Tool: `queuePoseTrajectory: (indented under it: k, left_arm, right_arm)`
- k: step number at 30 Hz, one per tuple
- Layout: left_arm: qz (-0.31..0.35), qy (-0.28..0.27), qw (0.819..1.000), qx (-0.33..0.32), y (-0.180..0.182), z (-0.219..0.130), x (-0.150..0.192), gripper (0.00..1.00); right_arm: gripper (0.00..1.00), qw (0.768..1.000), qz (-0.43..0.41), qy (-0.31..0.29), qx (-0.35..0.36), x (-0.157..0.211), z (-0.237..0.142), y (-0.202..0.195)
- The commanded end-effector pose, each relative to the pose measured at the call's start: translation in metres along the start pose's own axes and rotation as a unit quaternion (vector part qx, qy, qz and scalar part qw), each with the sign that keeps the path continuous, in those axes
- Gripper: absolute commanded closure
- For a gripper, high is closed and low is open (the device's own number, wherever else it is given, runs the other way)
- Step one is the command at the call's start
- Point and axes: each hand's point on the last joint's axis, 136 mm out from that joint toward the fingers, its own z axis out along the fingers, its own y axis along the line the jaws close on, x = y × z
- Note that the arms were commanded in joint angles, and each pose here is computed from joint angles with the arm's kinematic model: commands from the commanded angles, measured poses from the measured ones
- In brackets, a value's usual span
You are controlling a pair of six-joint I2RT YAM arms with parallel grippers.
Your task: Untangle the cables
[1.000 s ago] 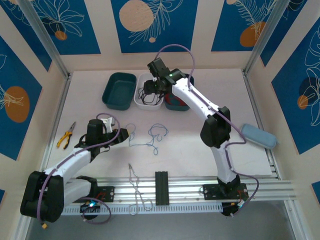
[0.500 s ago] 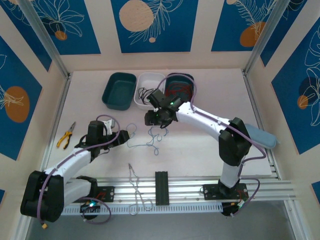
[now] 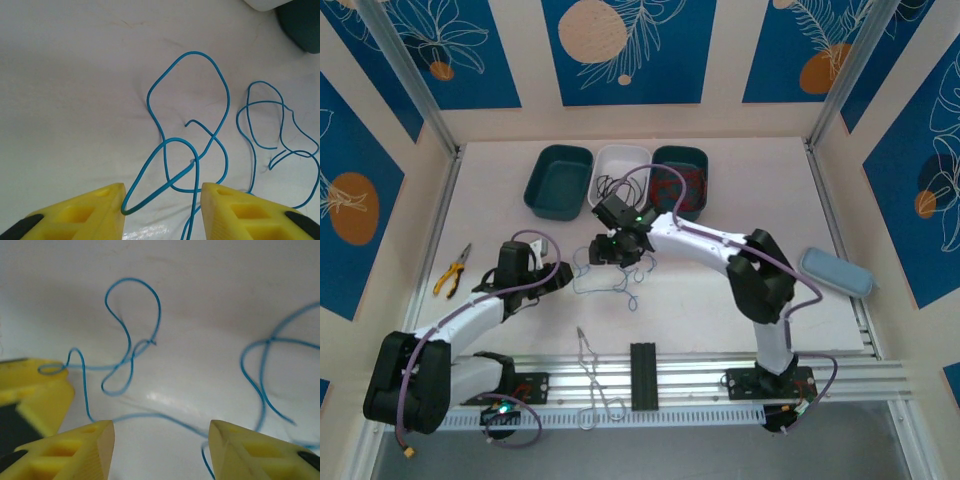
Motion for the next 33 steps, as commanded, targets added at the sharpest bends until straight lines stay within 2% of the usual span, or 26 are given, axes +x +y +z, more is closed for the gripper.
queuePoseTrajectory:
  k: [1,6,11,20,24,27,33]
  left_arm:
    - [-0.002,-0.016,1.000,-0.002,-0.001,-0.003,-0.010,0.57]
    - [-0.003,-0.016,1.000,0.000,0.000,-0.005,-0.007,0.57]
    - [-0.003,-0.015,1.000,0.002,0.000,-0.005,-0.005,0.57]
    - [-0.004,-0.007,1.000,0.009,-0.002,-0.002,-0.003,0.57]
    - [-0.004,-0.007,1.000,0.015,-0.004,-0.003,-0.003,0.54]
    - [0.002,-0.005,1.000,0.020,-0.006,-0.004,-0.002,0.45]
    - [0.041,-0.026,0.997,0.061,-0.025,-0.014,-0.007,0.27]
  right_arm:
    - [0.48,0.999,0.018,0.007,-0.031,-0.017,0.017,0.013]
    - [0.47,0.998,0.049,0.017,-0.038,-0.033,0.043,0.006]
    - [0.48,0.995,0.068,0.034,-0.063,-0.033,0.059,0.008]
    - [0.65,0.987,0.079,0.061,-0.124,-0.031,0.076,0.024]
    - [0.88,0.987,0.071,0.049,-0.137,-0.040,0.064,0.031]
    - [0.99,0.986,0.060,0.027,-0.152,-0.052,0.040,0.041]
    - [1.00,0.985,0.035,-0.037,-0.166,-0.073,-0.018,0.059]
